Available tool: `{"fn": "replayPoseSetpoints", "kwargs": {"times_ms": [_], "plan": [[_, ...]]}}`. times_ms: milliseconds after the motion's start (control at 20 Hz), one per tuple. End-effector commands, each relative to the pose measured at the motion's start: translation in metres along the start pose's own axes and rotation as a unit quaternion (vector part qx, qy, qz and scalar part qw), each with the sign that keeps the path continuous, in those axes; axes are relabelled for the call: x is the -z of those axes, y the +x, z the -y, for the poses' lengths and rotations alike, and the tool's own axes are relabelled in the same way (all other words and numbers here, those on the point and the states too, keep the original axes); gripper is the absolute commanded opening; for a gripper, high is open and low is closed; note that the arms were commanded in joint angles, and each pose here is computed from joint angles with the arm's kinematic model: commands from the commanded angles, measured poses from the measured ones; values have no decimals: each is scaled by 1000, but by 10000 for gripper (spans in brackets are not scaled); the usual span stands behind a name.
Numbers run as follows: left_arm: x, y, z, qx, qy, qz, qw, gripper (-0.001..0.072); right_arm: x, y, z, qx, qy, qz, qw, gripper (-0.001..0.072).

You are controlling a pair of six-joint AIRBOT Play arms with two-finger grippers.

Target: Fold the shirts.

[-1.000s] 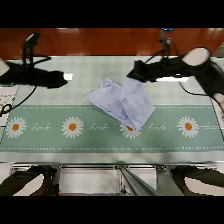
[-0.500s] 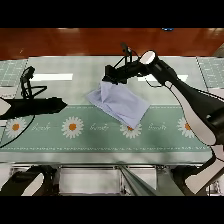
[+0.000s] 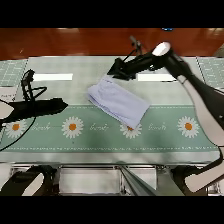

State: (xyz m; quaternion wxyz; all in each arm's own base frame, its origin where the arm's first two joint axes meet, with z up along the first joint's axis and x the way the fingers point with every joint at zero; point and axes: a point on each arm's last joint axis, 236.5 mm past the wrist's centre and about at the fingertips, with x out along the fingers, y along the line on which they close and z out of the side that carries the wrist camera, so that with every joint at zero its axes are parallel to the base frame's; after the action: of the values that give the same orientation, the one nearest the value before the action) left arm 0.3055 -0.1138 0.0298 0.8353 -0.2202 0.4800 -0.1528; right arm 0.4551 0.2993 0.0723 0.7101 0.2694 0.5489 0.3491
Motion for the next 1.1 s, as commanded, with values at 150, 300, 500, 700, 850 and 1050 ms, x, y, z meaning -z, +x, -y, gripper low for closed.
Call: {"fn": "replayPoseSetpoints", "kwargs": {"times_ms": [150,300,500,700,850,1050], "plan": [[-12,-11,-5,-1,-22,20,1000,19,52,-247,100,380,-21,42,924,410],[-6,-11,5,17,-27,10,999,20,100,-308,139,454,30,135,880,410],[1,-8,17,29,-16,-1,999,20,177,-259,187,389,112,149,902,418],[10,-3,19,32,-12,-13,999,20,206,-164,197,239,185,144,942,419],[14,-1,17,30,-14,-18,999,20,204,-125,200,185,216,138,949,420],[8,-1,16,28,-15,-5,999,19,193,-74,197,115,252,111,954,420]]}}
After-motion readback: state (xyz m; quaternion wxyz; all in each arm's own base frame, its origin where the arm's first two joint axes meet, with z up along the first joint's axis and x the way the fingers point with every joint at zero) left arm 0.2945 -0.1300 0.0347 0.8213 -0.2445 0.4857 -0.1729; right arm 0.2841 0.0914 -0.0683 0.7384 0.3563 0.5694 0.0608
